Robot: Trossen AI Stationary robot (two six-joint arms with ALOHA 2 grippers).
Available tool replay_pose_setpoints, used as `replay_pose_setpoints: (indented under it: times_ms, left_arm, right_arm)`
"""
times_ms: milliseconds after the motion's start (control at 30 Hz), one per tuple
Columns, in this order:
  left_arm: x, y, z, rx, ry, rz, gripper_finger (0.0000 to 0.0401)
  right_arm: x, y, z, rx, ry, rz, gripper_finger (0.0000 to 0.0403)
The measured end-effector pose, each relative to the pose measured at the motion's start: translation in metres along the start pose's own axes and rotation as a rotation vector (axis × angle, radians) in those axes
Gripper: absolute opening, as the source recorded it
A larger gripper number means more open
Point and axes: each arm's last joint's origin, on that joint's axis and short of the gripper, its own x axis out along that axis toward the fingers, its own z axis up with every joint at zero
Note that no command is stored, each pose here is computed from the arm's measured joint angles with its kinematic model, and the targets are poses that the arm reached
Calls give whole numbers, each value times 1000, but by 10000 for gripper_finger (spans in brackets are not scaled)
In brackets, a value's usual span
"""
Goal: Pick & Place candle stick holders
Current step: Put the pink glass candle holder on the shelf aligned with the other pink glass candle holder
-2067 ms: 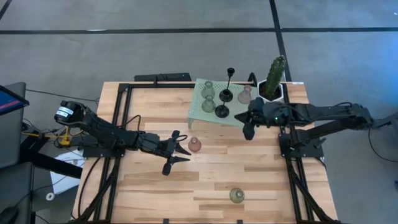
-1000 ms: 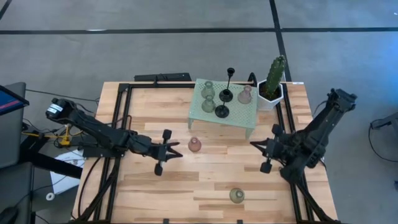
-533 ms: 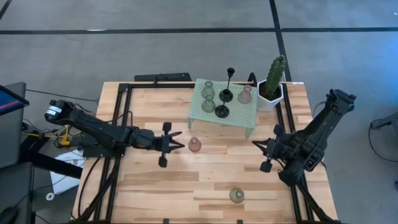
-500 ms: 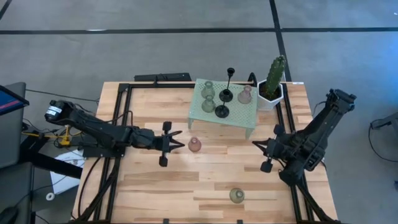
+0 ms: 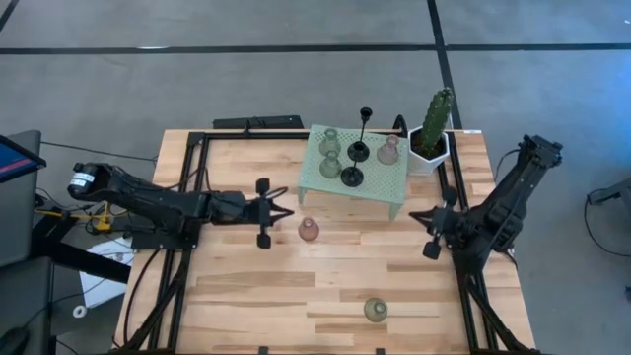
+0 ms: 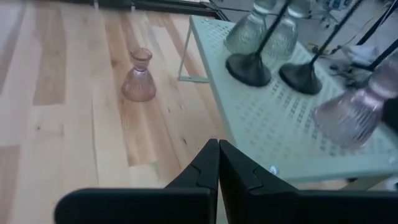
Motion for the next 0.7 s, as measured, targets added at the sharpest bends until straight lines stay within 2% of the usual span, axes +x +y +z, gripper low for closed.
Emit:
replay_pose_setpoints:
  times_ms: [133, 267, 367, 567, 700]
  left_arm:
    - [1, 5, -2, -15, 10, 25, 5]
    - [3, 12, -4, -83, 17, 56, 7]
    - [4, 21, -5, -177, 11, 112, 8]
    - [5, 34, -9, -344, 6, 183, 6]
    - [6, 39, -10, -332, 10, 204, 9]
  right_arm:
    - [2, -15, -18, 66, -22, 32, 0]
    - [3, -23, -28, 248, -61, 81, 0]
    - [3, -28, -30, 362, -123, 92, 0]
    - [-2, -49, -30, 438, -224, 43, 0]
    - [-5, -62, -30, 447, -243, 37, 0]
